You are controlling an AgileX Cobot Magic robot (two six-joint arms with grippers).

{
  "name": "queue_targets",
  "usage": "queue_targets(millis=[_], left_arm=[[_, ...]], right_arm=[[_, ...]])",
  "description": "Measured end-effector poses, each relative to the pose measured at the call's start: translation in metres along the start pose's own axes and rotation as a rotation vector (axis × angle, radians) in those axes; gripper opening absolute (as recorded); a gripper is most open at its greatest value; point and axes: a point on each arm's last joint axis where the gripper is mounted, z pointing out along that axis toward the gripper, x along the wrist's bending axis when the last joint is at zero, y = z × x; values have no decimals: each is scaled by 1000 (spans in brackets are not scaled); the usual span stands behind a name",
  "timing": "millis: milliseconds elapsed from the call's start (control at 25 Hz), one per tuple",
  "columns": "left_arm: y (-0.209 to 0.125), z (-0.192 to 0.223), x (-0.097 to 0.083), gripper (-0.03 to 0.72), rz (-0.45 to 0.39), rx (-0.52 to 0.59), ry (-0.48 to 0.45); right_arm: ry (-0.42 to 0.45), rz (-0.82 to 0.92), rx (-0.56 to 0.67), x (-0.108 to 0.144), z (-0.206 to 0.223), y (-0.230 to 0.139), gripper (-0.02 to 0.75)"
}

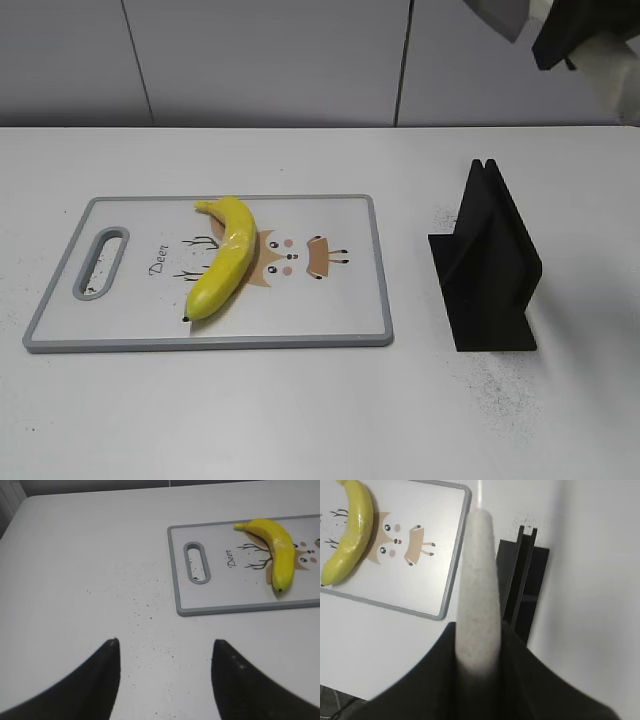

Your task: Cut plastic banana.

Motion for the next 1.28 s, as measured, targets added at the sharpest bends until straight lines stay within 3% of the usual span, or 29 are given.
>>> queue_targets(millis=[200,480,760,1040,1280], left_arm=[[27,-4,3,543,34,9,1],[86,30,12,542,208,93,-24],[141,84,7,542,460,223,-189],[198,135,-7,542,722,214,-321],[218,183,-22,510,869,194,-504]], right_arm=[[6,-211,-45,3,-11,6,157],[52,-562,-47,8,-4,14,157],[92,-764,46,15,41,21,157],[144,-975,127,43,95,29,157],[179,-1138,122,65,123,40,157]])
